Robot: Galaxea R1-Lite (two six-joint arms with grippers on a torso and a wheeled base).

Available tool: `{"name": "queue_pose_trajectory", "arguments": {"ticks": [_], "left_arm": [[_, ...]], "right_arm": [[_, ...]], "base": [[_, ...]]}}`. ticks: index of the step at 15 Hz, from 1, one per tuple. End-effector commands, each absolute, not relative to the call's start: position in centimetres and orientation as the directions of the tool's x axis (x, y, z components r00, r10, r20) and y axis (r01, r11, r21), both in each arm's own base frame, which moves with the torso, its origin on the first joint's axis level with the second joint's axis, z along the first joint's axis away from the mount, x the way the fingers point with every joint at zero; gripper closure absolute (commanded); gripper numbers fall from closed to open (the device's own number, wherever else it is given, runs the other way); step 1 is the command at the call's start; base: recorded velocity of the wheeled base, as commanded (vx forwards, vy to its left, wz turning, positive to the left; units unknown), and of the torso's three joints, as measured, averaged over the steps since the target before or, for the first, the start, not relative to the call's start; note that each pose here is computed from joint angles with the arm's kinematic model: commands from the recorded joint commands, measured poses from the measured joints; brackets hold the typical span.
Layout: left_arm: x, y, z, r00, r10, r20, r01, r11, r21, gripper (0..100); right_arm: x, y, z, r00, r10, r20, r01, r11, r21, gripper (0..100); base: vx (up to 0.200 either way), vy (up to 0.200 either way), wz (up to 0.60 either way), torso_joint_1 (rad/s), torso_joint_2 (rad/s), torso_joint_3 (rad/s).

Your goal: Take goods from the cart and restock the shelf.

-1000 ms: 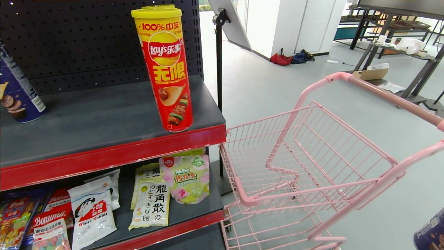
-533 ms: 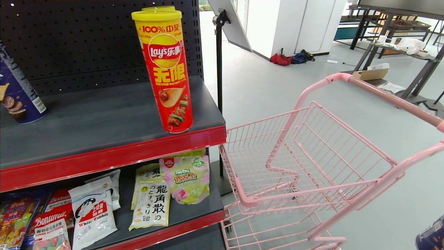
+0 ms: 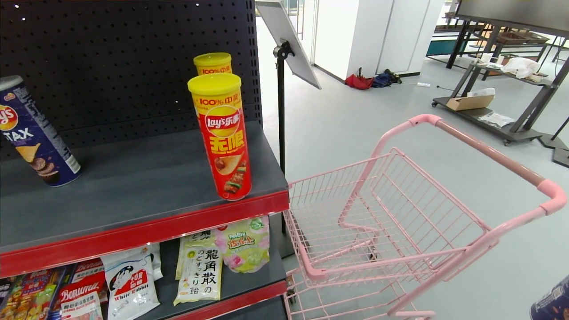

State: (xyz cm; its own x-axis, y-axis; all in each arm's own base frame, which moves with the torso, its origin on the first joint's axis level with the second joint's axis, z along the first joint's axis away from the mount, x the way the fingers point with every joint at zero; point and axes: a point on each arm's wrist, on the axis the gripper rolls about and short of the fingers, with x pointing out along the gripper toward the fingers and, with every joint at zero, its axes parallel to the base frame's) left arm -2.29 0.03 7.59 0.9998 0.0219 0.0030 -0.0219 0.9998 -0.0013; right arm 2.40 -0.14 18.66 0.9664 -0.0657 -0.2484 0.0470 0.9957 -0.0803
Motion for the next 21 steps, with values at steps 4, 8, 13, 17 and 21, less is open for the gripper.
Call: {"name": "queue_pose_trajectory", "arguments": {"ticks": [4,8,13,17,21], "left_arm": [[-2.3,0.0,7.6,1.0,0.023,0.002,-0.023,1.0,-0.002,0],[-2.3,0.0,7.6,1.0,0.023,0.002,-0.023,1.0,-0.002,0],[-2.3,0.0,7.6,1.0,0.023,0.003,-0.023,1.0,-0.002,0],[-2.3,0.0,7.6,1.0,0.023,0.003,-0.023,1.0,-0.002,0],[-2.3,0.0,7.6,1.0,0.023,0.002,-0.023,1.0,-0.002,0]], "right_arm": [[2.6,-0.1,18.5,0.962,-0.062,-0.264,0.042,0.996,-0.081,100],[2.7,-0.1,18.3,0.961,-0.058,-0.272,0.033,0.995,-0.094,100],[2.7,-0.1,18.2,0.96,-0.058,-0.273,0.033,0.995,-0.094,100],[2.7,-0.1,18.0,0.958,-0.058,-0.281,0.029,0.994,-0.106,100],[2.6,-0.1,17.4,0.955,-0.059,-0.291,0.024,0.992,-0.123,100]], "base": [[0.0,0.0,0.0,0.223,-0.57,-0.344],[0.0,0.0,0.0,0.171,-0.41,-0.244],[0.0,0.0,0.0,0.162,-0.37,-0.214],[0.0,0.0,0.0,0.11,-0.25,-0.137],[0.0,0.0,0.6,0.007,-0.02,-0.01]]}}
